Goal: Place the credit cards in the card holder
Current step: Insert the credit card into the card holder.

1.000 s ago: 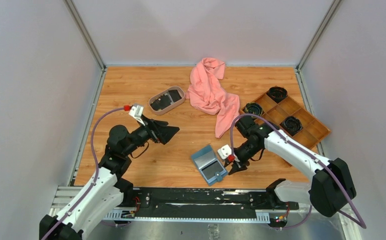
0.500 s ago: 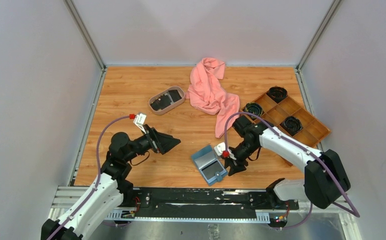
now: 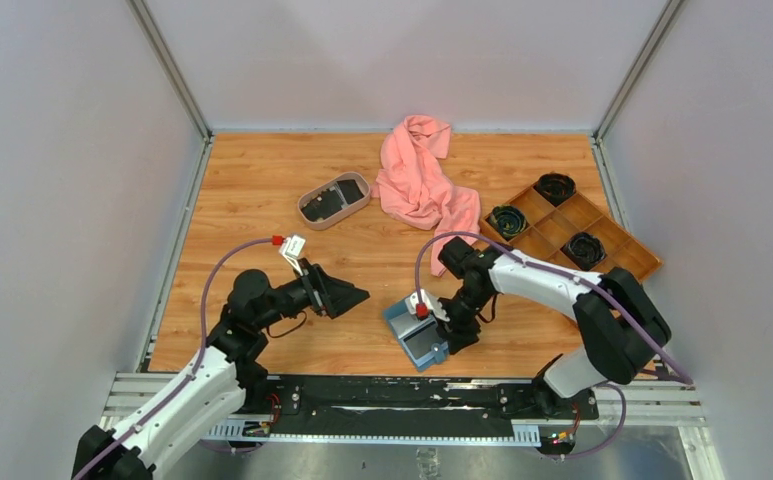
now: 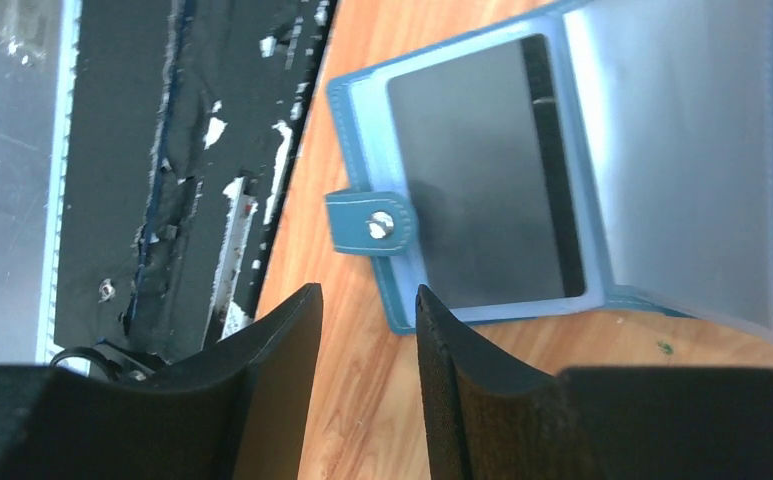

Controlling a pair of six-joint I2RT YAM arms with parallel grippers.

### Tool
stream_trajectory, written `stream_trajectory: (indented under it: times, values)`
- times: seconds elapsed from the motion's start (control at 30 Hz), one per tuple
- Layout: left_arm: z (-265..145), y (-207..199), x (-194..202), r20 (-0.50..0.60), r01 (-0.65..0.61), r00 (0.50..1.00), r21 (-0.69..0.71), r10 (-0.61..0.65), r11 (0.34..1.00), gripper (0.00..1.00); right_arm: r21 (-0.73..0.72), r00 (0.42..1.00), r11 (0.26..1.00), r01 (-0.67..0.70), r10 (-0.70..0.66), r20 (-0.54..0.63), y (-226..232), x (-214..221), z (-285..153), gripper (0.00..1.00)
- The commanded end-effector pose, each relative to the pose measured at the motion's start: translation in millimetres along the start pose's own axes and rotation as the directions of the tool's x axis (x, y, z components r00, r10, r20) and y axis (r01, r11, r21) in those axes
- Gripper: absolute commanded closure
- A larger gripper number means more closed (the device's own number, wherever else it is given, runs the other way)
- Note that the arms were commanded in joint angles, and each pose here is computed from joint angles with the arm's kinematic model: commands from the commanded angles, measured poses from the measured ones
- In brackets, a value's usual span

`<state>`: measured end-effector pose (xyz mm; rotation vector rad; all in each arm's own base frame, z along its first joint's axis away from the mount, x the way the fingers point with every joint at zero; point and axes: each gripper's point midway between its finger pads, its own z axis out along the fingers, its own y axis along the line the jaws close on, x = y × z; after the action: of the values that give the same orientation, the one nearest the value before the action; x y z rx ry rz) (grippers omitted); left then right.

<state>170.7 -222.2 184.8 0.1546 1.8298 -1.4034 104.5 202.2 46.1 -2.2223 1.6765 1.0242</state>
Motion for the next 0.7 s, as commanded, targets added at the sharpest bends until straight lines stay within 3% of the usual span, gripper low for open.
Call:
stream_trajectory:
  times: [0.0,0.23,0.67]
  values:
    - [4.5,13.9,13.0,-0.025,-0.024,0.999,-0.045,0.023,0.999,0.08,0.041,0.996,0.996,-0.081,0.083,-0.031,-18.7,-6.3,0.1,0.56]
    - [20.5,38.9,45.5,-0.149,-0.172,0.977,-0.126,0.153,0.977,0.09,-0.044,0.997,0.996,-0.08,0.08,-0.009,-5.6,-19.0,10.2,0.54]
    - [55.3,57.6,88.1,-0.41,-0.383,0.852,-0.063,0.326,0.922,0.09,-0.076,0.998,0.996,-0.055,0.053,-0.021,1.9,-20.6,11.3,0.56]
